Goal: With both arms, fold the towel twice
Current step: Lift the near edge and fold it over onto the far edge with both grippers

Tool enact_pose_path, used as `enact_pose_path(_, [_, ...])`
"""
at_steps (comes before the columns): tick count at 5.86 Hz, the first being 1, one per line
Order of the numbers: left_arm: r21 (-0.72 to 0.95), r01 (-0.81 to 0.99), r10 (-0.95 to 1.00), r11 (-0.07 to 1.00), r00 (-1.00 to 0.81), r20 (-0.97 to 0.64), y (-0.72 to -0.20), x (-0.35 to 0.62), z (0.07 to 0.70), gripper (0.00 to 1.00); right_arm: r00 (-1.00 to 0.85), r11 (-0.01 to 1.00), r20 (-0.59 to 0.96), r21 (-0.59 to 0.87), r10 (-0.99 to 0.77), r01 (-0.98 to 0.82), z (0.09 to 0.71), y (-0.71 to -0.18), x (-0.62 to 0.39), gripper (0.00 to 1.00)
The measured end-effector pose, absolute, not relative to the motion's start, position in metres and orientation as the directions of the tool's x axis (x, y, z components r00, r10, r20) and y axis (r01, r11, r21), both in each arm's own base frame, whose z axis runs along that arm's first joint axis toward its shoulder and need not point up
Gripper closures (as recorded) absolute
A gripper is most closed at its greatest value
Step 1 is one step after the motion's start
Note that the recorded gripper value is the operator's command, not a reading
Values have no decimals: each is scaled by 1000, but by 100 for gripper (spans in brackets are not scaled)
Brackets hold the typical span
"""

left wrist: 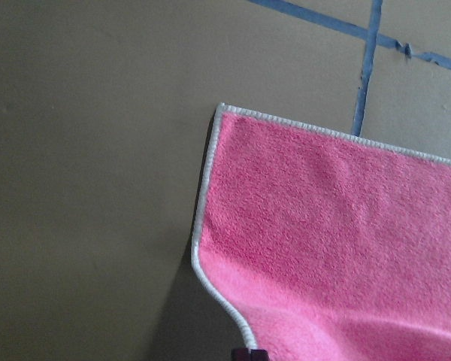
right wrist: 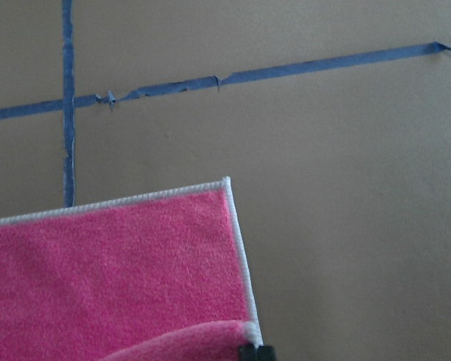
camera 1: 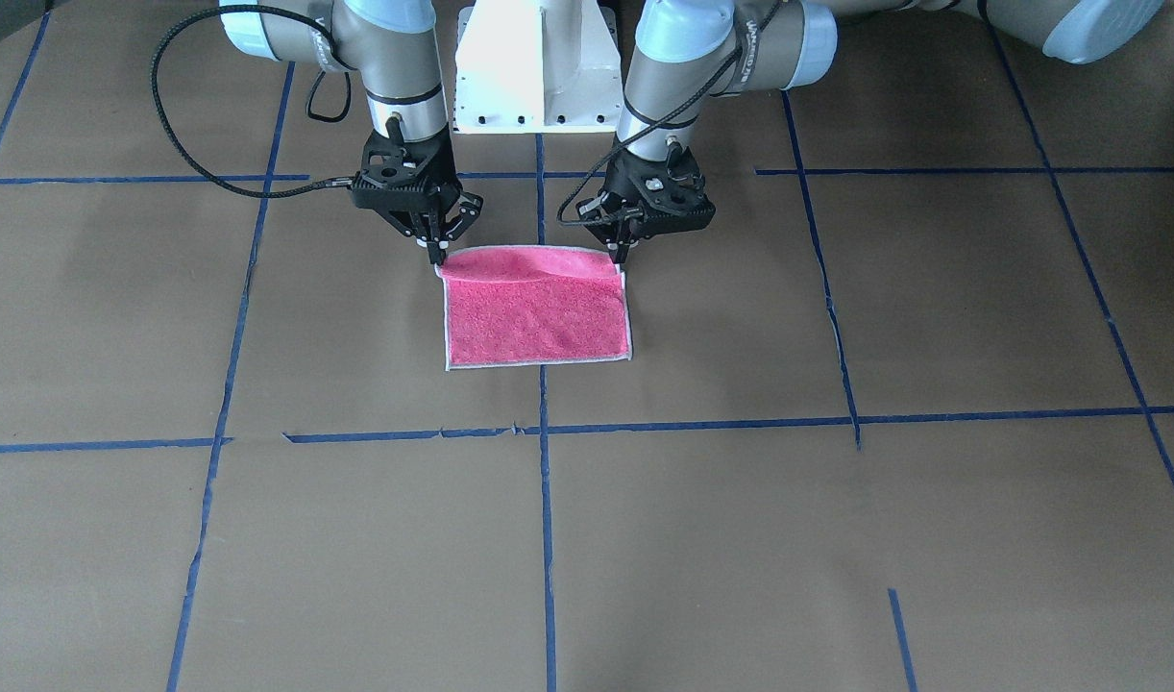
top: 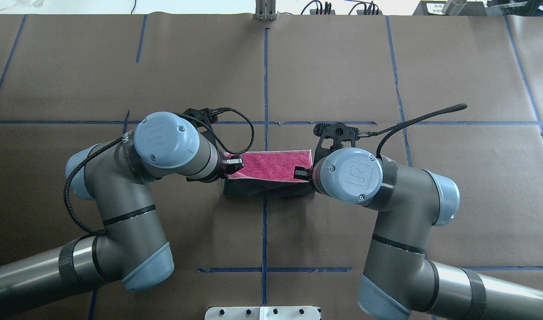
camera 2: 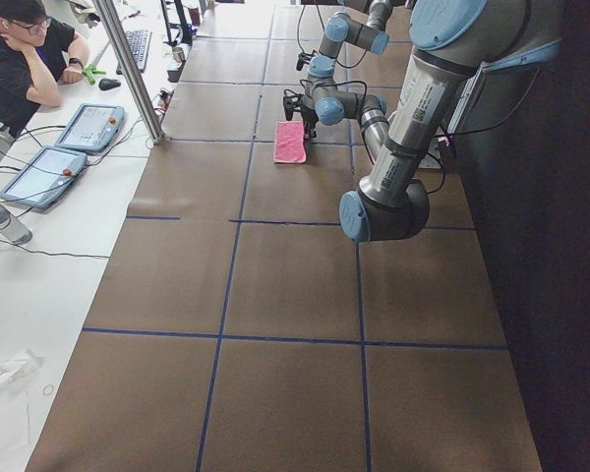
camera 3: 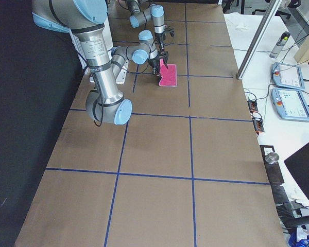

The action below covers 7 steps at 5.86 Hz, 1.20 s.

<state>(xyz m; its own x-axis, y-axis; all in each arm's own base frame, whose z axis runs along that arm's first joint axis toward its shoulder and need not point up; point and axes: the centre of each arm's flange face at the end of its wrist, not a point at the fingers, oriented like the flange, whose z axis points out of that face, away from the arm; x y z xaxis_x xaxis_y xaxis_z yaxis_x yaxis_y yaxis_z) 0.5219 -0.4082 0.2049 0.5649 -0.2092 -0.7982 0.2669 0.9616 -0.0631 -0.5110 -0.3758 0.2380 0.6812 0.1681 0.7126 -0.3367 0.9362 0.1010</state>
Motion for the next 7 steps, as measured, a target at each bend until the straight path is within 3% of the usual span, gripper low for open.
enact_pose_path(3, [-23, 272, -190, 962, 608, -771, -448, 534, 212, 94, 695, 920, 686, 96, 216, -381, 232, -436, -533, 97])
enact_pose_path(4, [-18, 272, -189, 962, 620, -762, -458, 540, 214, 80, 692, 916, 687, 95, 223, -390, 236, -449, -542, 76])
enact_pose_path(5, [-7, 274, -185, 962, 633, -752, -470, 540, 218, 43, 691, 912, 683, 88, 238, -401, 245, -465, -544, 35])
enact_pose_path(6, [6, 283, -186, 959, 647, -739, -493, 539, 223, 0, 698, 915, 671, 73, 250, -398, 253, -489, -539, 1])
enact_pose_path(7, [31, 286, -175, 958, 664, -727, -523, 537, 228, 0, 717, 927, 655, 67, 239, -370, 258, -518, -532, 0])
